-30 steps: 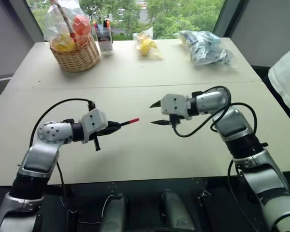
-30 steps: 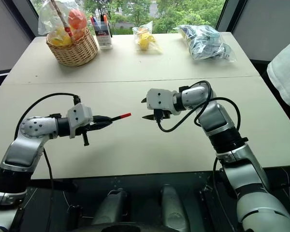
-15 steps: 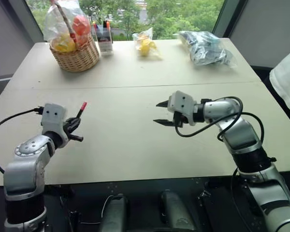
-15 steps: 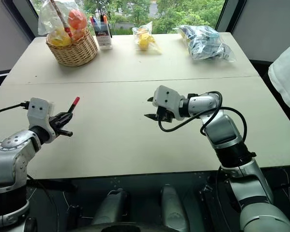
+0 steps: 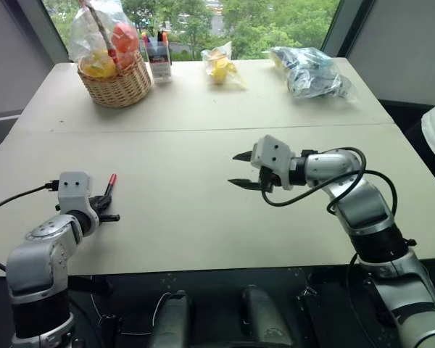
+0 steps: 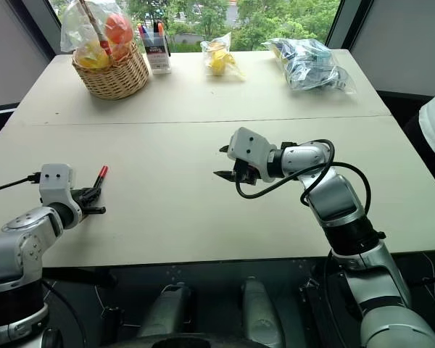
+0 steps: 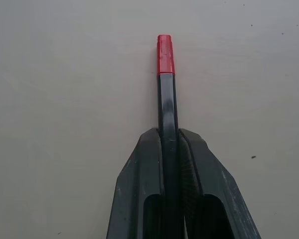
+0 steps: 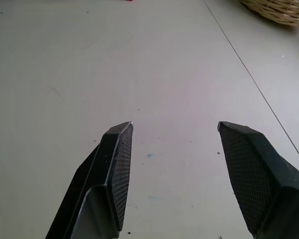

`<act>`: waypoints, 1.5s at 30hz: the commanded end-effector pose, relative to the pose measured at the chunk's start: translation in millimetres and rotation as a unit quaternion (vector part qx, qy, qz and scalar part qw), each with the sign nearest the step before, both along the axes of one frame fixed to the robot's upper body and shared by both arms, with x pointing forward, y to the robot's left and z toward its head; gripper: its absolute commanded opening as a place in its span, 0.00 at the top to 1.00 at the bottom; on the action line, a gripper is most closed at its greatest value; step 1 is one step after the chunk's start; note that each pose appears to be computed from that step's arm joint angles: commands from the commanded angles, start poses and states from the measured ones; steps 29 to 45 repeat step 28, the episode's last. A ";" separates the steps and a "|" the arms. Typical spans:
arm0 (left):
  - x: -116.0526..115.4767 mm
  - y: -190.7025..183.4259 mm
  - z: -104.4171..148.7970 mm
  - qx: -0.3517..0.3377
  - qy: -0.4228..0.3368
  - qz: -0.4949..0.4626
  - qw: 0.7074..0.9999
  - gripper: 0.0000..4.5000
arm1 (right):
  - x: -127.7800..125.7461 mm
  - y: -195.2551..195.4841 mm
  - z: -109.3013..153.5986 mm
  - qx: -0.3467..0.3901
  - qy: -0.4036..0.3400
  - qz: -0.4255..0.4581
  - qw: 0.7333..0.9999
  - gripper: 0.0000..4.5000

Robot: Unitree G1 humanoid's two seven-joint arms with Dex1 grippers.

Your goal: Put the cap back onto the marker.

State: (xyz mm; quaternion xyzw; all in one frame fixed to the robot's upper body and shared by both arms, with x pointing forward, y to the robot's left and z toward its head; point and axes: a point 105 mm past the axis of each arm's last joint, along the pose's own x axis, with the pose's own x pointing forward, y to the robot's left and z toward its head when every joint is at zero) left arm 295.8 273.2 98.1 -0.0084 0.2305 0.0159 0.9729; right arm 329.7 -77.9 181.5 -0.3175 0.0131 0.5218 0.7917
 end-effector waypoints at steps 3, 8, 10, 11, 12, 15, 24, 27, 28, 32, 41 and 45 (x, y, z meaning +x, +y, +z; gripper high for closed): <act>-3.6 0.4 0.7 0.000 -0.001 0.001 1.000 0.58 | -2.2 1.9 17.7 0.008 -0.032 0.008 0.999 0.37; -6.3 -6.0 12.5 0.010 -0.027 -0.005 1.000 0.02 | -1.5 1.5 17.2 0.005 -0.031 0.011 0.999 0.37; -7.5 -11.0 25.5 0.010 -0.053 -0.006 0.999 0.01 | -1.9 0.1 17.3 0.001 -0.028 0.017 0.999 0.37; -8.6 -14.6 35.0 0.014 -0.071 -0.005 0.997 0.01 | -2.8 -1.9 17.5 -0.003 -0.024 0.022 0.999 0.37; -10.2 -18.0 42.3 0.016 -0.084 -0.004 0.996 0.01 | -3.6 -3.8 18.0 -0.005 -0.021 0.028 0.999 0.37; -18.6 -29.2 58.5 0.019 -0.111 0.000 0.994 0.01 | -5.3 -11.0 19.4 -0.016 -0.009 0.042 0.999 0.37; -46.8 -53.6 76.6 0.029 -0.125 -0.001 0.992 0.01 | -6.0 -30.9 38.7 -0.027 0.006 0.079 0.997 0.37; -49.4 -55.1 76.0 0.027 -0.119 -0.013 0.992 0.01 | -4.0 -34.6 47.1 -0.024 0.004 0.082 0.996 0.37; -50.6 -55.6 75.5 0.028 -0.116 -0.017 0.993 0.01 | -2.5 -35.6 49.0 -0.024 0.002 0.081 0.996 0.37; -50.6 -55.6 75.5 0.028 -0.116 -0.017 0.993 0.01 | -2.5 -35.6 49.0 -0.024 0.002 0.081 0.996 0.37; -50.6 -55.6 75.5 0.028 -0.116 -0.017 0.993 0.01 | -2.5 -35.6 49.0 -0.024 0.002 0.081 0.996 0.37; -50.6 -55.6 75.5 0.028 -0.116 -0.017 0.993 0.01 | -2.5 -35.6 49.0 -0.024 0.002 0.081 0.996 0.37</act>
